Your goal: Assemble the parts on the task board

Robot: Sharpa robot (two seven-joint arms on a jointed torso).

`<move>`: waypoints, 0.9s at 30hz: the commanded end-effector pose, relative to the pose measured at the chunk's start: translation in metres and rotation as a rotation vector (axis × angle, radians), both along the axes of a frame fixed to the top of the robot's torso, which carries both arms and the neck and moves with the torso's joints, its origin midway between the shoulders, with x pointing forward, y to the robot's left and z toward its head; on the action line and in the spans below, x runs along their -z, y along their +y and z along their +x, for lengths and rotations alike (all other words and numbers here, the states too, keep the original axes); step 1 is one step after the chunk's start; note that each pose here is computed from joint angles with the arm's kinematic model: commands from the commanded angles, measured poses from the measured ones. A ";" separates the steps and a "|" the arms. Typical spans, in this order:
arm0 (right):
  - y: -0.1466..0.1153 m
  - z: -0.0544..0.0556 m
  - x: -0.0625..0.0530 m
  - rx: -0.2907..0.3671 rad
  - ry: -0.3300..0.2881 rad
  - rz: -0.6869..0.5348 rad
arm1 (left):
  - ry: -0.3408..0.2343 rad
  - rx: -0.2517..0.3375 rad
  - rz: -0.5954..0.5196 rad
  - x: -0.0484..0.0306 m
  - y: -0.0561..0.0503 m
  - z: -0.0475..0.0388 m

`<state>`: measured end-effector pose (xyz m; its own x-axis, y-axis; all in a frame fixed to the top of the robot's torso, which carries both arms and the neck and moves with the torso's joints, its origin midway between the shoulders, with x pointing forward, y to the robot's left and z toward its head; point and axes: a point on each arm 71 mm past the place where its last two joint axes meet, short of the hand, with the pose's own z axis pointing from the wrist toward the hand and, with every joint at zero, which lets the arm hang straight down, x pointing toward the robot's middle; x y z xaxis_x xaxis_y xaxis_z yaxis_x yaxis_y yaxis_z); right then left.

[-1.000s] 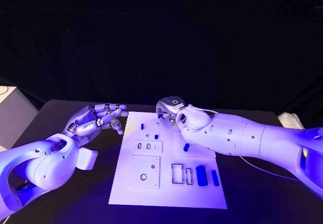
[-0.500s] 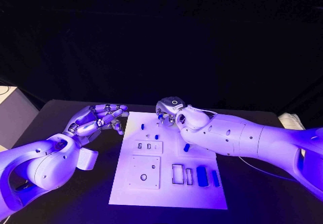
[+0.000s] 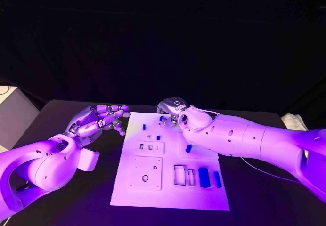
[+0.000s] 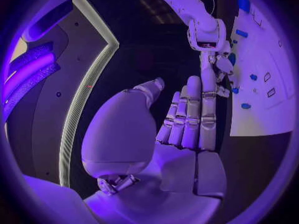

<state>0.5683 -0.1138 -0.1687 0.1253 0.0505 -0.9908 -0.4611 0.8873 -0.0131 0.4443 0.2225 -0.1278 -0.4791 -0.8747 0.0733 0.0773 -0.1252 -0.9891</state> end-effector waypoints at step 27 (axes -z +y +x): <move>-0.125 -0.047 -0.020 0.132 0.069 0.254 | -0.006 0.015 -0.001 -0.0011 0.004 -0.0005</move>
<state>0.5202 -0.2349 -0.1467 0.1337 0.2336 -0.9631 -0.3709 0.9130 0.1700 0.4445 0.2289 -0.1279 -0.4707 -0.8795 0.0697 0.0769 -0.1195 -0.9898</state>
